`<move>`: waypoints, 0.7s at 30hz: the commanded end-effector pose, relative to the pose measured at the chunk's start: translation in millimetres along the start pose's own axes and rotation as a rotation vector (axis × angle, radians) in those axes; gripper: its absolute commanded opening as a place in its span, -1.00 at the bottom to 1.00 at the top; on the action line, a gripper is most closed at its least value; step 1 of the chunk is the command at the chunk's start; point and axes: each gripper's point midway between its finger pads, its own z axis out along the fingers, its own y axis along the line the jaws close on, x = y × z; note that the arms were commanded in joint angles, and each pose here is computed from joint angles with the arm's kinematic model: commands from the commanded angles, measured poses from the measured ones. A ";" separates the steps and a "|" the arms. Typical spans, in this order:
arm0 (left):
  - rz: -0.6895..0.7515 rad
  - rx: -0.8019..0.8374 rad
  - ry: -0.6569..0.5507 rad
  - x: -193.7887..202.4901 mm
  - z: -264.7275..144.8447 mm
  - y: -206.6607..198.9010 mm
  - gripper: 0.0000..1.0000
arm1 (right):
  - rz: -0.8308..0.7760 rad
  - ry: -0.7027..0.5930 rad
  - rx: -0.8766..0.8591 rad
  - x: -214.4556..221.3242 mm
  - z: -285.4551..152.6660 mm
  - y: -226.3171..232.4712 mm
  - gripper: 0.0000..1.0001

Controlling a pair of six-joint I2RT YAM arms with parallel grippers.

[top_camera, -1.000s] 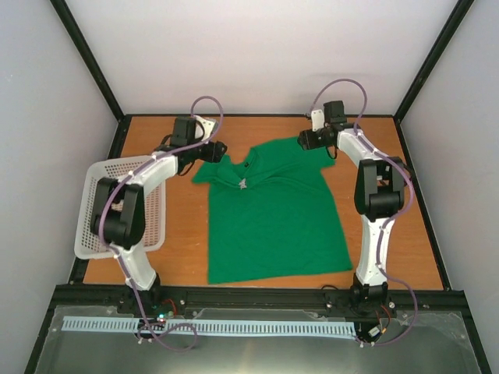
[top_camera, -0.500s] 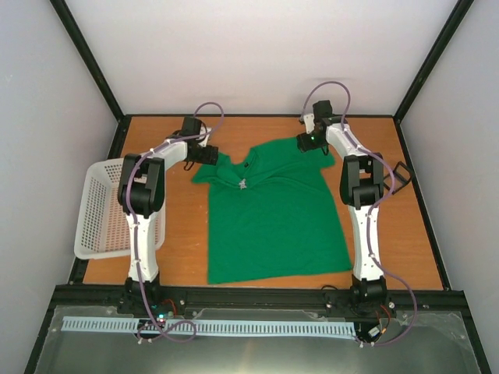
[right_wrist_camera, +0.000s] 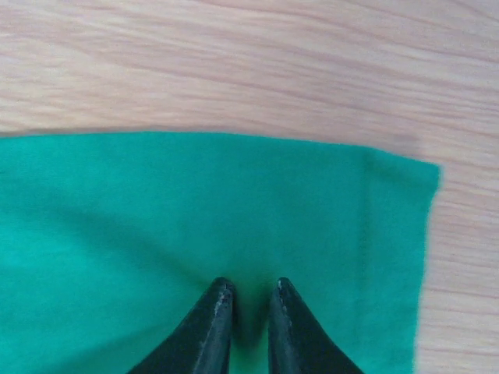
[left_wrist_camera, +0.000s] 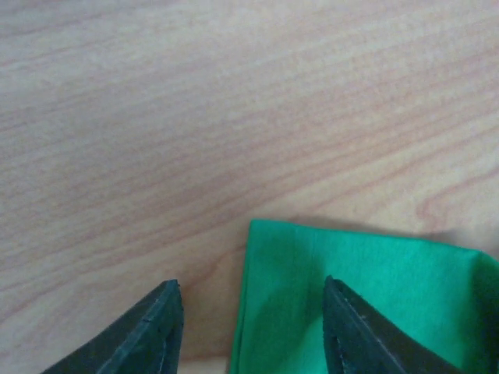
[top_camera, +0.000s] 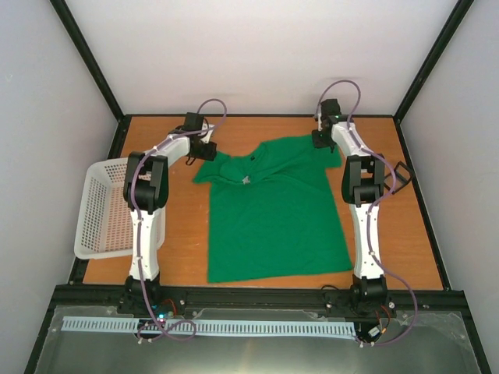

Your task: Pin the brooch onto the clothing

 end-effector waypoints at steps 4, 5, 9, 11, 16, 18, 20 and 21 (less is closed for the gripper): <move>-0.169 -0.016 0.119 30.2 20.6 44.4 -0.53 | 0.134 0.031 0.149 16.3 14.3 -83.4 -0.77; -0.191 -0.030 0.107 25.9 19.9 54.5 -0.62 | 0.124 0.014 0.139 11.7 13.4 -83.1 -0.77; -0.242 -0.089 0.021 -13.2 10.5 86.8 -0.92 | 0.091 -0.045 0.115 -6.2 7.0 -82.1 -0.82; -0.227 -0.072 -0.032 -36.5 -0.7 86.6 -0.97 | 0.082 -0.075 0.064 -18.3 -3.8 -75.1 -0.83; -0.067 0.009 -0.167 -79.0 -45.1 33.5 -0.20 | 0.090 -0.142 -0.007 -43.6 -49.7 -56.7 -0.25; 0.039 0.058 -0.195 -78.7 -54.8 1.2 0.19 | 0.072 -0.157 -0.076 -47.1 -61.5 -37.8 0.00; 0.137 0.104 -0.198 -72.3 -57.3 -28.0 0.35 | 0.047 -0.158 -0.131 -47.0 -70.1 -18.6 0.10; 0.168 0.121 -0.188 -67.6 -55.6 -37.1 0.38 | 0.030 -0.157 -0.151 -46.5 -72.9 -8.7 0.14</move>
